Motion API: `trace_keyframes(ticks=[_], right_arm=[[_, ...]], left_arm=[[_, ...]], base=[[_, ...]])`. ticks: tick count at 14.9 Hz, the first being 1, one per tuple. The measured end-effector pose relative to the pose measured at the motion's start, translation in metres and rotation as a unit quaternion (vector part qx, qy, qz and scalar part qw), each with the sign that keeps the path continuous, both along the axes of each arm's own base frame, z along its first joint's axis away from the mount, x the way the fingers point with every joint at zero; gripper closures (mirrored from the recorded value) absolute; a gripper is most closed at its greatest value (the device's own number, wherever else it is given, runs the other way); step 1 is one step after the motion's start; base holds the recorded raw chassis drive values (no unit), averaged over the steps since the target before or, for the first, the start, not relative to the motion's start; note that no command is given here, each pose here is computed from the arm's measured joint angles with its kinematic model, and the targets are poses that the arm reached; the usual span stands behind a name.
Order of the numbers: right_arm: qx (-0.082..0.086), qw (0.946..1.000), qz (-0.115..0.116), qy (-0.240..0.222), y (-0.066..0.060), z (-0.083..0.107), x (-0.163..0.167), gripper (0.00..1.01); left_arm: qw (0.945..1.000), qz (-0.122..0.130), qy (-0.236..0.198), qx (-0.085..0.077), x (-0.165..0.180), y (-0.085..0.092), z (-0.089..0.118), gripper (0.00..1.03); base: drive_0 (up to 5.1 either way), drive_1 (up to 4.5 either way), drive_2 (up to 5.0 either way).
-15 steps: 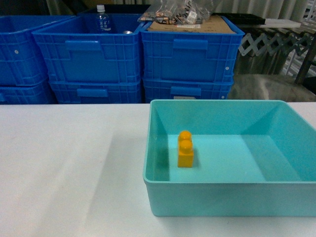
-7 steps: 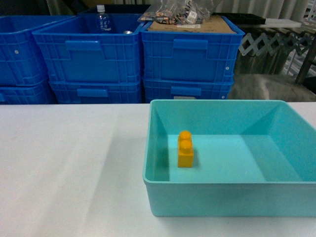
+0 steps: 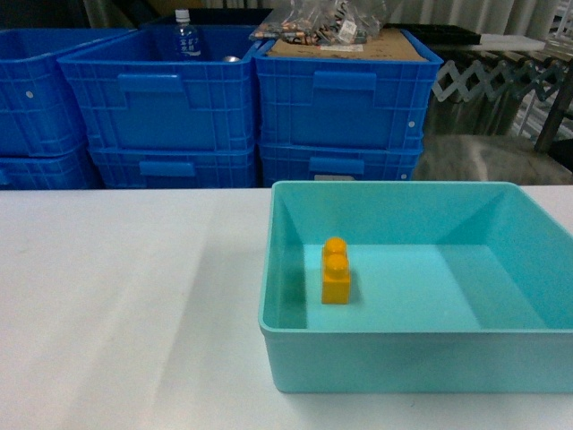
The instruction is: Pick red block from blue box to shelf
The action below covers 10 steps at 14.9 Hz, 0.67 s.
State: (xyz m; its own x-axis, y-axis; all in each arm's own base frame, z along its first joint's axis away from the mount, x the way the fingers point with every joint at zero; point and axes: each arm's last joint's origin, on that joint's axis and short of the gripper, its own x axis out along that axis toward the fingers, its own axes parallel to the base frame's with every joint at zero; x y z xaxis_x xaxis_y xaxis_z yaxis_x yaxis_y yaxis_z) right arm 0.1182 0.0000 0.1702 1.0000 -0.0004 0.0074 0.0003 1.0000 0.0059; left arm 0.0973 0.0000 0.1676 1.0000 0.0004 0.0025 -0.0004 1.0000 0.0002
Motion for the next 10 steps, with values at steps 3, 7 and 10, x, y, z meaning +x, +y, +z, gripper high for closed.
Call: trace_keyframes(ticks=[3,7,10], right_arm=[[0.0,1.0,0.0,-0.002,0.0,0.0,-0.005,0.72],[0.0,1.0,0.0,-0.003,0.0,0.0,-0.009,0.72],[0.0,1.0,0.0,0.0,0.0,-0.003,-0.021,0.72]], left_arm=[[1.0,0.0,0.0,0.0,0.0,0.0,0.0,0.05],[1.0,0.0,0.0,0.0,0.0,0.0,0.0,0.05],[1.0,0.0,0.0,0.0,0.0,0.0,0.0,0.05]], base=[[0.0,0.0,0.0],[0.0,0.0,0.0],[0.0,0.0,0.0]])
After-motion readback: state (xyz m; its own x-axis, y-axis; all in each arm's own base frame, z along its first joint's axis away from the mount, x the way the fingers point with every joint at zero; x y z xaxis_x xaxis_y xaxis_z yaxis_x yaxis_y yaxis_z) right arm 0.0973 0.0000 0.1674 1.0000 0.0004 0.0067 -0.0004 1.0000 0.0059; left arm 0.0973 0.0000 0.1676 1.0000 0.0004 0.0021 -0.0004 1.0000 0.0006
